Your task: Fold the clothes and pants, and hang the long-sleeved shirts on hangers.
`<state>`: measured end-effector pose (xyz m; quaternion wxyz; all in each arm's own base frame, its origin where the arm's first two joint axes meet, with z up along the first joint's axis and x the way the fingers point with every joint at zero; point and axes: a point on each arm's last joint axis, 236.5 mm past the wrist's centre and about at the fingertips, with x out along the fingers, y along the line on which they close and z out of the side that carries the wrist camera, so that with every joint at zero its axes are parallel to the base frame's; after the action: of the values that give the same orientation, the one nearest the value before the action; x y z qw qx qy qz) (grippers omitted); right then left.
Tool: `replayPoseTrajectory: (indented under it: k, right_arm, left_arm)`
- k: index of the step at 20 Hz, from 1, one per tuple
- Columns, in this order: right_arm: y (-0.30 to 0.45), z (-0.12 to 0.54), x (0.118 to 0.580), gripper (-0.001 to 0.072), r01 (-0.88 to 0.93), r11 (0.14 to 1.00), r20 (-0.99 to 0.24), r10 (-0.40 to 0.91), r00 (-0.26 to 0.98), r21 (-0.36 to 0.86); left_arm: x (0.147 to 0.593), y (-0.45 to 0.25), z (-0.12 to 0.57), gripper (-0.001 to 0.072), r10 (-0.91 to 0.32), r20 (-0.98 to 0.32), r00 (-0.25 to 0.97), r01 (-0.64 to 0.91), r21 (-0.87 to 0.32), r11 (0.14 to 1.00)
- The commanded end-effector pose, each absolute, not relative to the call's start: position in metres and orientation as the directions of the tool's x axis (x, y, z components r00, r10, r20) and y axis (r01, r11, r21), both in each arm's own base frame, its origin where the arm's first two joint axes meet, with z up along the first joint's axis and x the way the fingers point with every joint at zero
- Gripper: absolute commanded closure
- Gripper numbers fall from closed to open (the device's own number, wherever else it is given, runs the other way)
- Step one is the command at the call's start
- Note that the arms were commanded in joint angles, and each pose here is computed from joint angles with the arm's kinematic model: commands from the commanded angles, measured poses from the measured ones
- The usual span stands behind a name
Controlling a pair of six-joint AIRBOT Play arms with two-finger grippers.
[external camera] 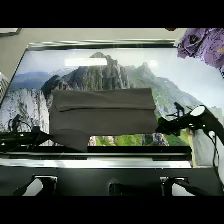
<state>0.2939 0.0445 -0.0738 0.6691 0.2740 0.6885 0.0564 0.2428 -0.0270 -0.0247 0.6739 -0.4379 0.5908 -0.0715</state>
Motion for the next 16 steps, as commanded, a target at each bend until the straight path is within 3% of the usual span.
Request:
replayPoseTrajectory:
  k: [1, 4, 8, 12, 16]
  right_arm:
    - [0.038, -0.035, 0.268, 0.068, 0.332, 0.86, -0.916, 0.398, 0.04, 0.388]
    - [0.044, -0.006, 0.253, 0.068, 0.336, 0.854, -0.914, 0.399, 0.07, 0.398]
    - [0.05, 0.008, 0.262, 0.068, 0.299, 0.847, -0.898, 0.42, 0.13, 0.44]
    - [0.05, 0.016, 0.307, 0.068, 0.246, 0.833, -0.863, 0.438, 0.253, 0.495]
    - [0.039, 0.011, 0.363, 0.0679, 0.217, 0.839, -0.852, 0.429, 0.3, 0.498]
  left_arm:
    - [0.224, -0.033, 0.009, 0.0693, -0.57, -0.761, 0.311, -0.487, -0.642, 0.592]
    - [0.205, -0.036, 0.028, 0.0694, -0.506, -0.79, 0.346, -0.48, -0.613, 0.628]
    - [0.215, -0.037, 0.04, 0.0695, -0.51, -0.766, 0.391, -0.47, -0.642, 0.605]
    - [0.259, -0.021, 0.039, 0.0695, -0.508, -0.759, 0.408, -0.453, -0.651, 0.609]
    - [0.325, -0.011, 0.029, 0.0695, -0.517, -0.766, 0.382, -0.417, -0.642, 0.644]
